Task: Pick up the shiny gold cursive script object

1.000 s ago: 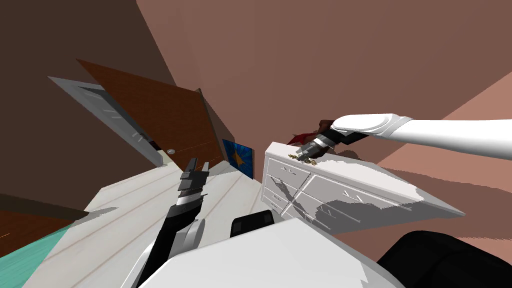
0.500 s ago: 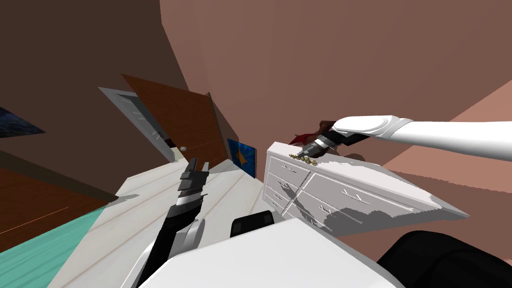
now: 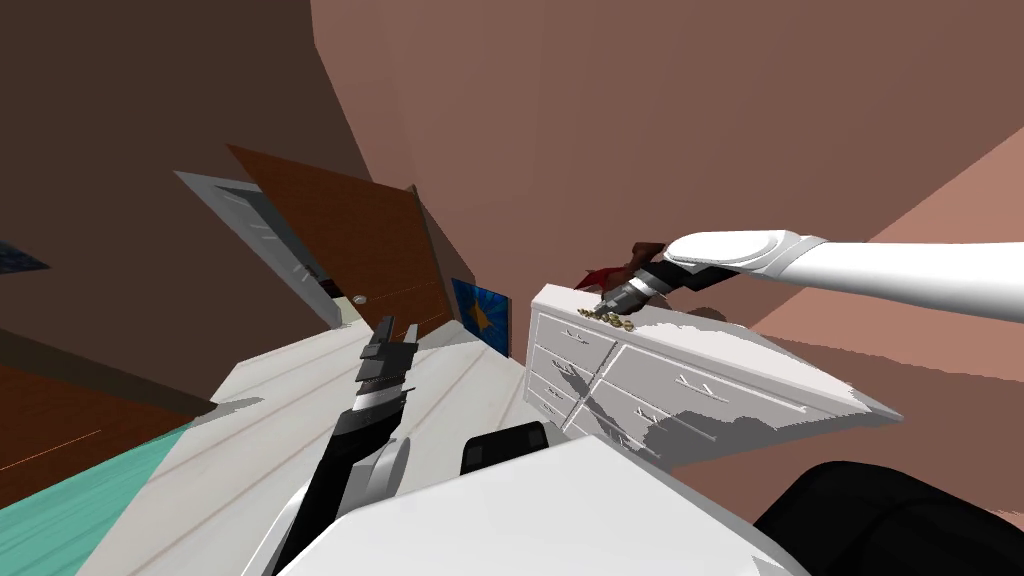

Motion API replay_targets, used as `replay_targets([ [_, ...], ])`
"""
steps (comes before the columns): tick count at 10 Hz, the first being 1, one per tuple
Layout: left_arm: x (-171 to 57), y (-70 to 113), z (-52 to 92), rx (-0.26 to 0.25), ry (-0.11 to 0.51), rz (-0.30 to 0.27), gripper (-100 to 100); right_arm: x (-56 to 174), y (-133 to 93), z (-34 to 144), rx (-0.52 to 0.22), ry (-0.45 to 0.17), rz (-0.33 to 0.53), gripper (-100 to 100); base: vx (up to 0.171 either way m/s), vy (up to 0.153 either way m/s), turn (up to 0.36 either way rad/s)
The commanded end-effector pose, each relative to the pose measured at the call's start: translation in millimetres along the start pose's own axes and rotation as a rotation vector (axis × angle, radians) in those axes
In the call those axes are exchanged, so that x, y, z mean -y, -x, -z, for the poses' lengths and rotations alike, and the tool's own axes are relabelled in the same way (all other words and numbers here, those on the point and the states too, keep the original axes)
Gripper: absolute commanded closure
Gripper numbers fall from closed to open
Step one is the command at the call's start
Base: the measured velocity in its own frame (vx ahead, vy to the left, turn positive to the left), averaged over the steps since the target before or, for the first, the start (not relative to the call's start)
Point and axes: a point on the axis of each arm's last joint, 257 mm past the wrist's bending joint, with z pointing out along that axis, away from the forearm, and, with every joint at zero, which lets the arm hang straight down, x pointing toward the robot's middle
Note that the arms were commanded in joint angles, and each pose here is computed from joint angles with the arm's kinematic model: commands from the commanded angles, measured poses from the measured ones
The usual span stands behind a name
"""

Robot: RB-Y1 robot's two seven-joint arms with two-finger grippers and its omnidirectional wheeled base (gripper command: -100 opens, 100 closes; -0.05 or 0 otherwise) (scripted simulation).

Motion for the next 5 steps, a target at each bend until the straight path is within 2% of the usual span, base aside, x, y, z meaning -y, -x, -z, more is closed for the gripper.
replay_targets([
  [1, 0.0, 0.0, 0.0, 0.0, 0.0, 0.0, 0, -8.0, 4.8, -1.3, -0.002, 0.019, 0.027, 100, 0.127, -0.021, -0.349],
  [3, 0.0, 0.0, 0.0, 0.0, 0.0, 0.0, 0, -29.6, 16.5, -1.8, -0.006, 0.062, 0.095, 100, 0.184, -0.006, -0.387],
  [4, 0.0, 0.0, 0.0, 0.0, 0.0, 0.0, 0, -35.0, 19.1, -1.9, -0.007, 0.073, 0.112, 100, 0.149, 0.021, -0.258],
  [5, 0.0, 0.0, 0.0, 0.0, 0.0, 0.0, 0, -29.8, 17.7, -0.8, -0.005, 0.063, 0.097, 100, 0.054, 0.014, -0.04],
])
